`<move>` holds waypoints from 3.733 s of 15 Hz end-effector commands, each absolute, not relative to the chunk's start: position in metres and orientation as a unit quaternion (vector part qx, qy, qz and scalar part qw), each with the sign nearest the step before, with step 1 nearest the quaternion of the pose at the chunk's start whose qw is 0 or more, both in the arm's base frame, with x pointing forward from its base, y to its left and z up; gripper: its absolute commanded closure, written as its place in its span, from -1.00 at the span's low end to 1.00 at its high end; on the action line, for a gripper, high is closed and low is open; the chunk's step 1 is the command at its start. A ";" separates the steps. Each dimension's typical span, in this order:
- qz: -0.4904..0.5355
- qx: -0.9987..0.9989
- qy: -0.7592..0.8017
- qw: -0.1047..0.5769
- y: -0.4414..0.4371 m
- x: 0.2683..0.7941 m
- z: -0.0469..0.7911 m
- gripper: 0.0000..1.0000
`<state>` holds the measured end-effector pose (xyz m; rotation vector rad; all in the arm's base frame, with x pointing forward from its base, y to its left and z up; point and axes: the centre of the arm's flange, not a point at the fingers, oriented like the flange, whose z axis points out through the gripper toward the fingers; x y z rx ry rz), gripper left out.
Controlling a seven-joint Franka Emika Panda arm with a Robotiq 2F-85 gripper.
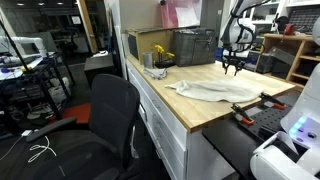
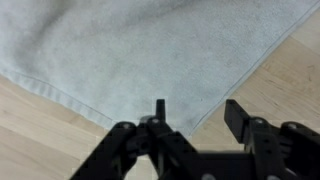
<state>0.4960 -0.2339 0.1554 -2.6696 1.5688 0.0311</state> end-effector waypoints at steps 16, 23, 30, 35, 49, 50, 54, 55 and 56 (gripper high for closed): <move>0.050 -0.673 0.737 0.041 -0.302 0.510 0.098 -0.31; 0.038 -0.680 0.732 0.038 -0.301 0.519 0.103 0.71; -0.003 -0.711 0.703 0.015 -0.279 0.548 0.110 0.98; -0.056 -0.734 0.677 -0.005 -0.262 0.585 0.119 0.98; -0.167 -0.724 0.667 -0.065 -0.325 0.655 0.117 0.98; -0.179 -0.720 0.667 -0.073 -0.328 0.656 0.117 0.98; -0.187 -0.719 0.666 -0.071 -0.322 0.652 0.109 0.28; -0.182 -0.722 0.664 -0.067 -0.317 0.648 0.106 0.15; -0.175 -0.726 0.663 -0.057 -0.307 0.641 0.105 -0.02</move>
